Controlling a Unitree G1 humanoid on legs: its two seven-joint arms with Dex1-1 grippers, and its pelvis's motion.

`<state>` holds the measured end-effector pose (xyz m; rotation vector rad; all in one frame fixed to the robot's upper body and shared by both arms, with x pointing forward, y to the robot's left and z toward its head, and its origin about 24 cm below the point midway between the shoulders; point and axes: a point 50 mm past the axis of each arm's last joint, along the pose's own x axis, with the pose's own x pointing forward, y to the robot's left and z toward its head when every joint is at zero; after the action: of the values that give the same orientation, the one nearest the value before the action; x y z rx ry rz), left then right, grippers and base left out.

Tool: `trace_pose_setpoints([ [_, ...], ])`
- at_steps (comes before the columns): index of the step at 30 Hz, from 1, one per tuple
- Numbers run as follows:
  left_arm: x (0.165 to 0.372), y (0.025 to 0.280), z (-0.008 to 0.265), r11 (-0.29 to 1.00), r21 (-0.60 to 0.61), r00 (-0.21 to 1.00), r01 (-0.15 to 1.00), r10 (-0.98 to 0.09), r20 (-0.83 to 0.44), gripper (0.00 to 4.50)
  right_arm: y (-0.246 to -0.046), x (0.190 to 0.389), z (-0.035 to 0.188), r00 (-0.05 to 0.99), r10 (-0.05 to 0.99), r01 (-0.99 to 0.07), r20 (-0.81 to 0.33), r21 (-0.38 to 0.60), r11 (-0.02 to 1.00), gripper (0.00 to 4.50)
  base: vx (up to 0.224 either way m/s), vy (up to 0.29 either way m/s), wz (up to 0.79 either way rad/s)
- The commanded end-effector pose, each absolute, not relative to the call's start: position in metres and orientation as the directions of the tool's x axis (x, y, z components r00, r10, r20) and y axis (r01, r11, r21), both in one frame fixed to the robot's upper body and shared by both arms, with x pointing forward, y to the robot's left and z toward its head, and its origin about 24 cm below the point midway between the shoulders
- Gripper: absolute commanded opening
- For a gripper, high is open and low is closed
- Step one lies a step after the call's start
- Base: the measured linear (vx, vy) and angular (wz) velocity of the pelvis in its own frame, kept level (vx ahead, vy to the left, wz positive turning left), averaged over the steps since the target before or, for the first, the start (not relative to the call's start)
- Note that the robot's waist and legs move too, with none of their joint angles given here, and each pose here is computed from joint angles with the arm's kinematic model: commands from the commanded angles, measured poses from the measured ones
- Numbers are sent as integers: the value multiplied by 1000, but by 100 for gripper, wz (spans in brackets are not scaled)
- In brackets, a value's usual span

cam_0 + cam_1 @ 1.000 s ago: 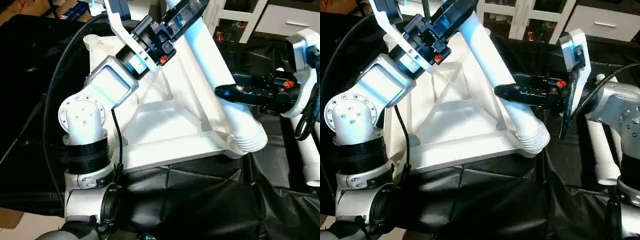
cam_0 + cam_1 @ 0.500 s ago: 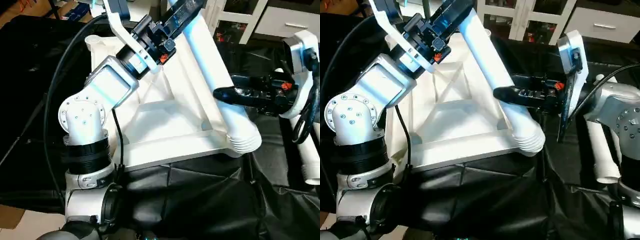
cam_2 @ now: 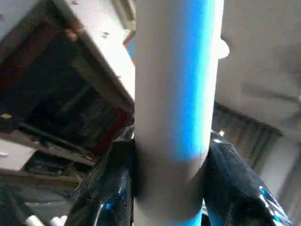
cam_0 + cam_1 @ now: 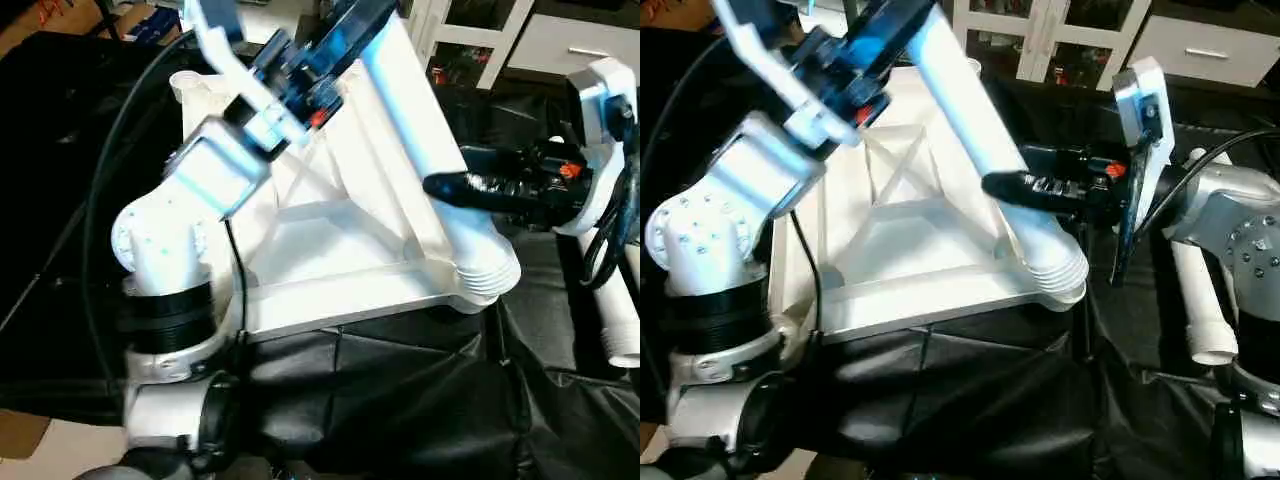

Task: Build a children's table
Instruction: Insert table leg to table base

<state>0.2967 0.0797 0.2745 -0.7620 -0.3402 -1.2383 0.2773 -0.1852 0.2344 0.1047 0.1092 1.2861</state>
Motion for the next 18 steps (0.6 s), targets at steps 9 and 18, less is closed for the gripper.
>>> trace_pose_setpoints([
  [9, 267, 59, 279, -263, -120, -159, 957, -826, 540, 164, -198, 263, 230, 188, 974, -957, -124, 202, 210, 356, 0, 0, 0],
  [18, 270, 49, 276, -304, -52, -255, 951, -869, 425, 164, -190, 254, 226, 99, 981, -966, -165, 219, 135, 413, 0, 0, 0],
])
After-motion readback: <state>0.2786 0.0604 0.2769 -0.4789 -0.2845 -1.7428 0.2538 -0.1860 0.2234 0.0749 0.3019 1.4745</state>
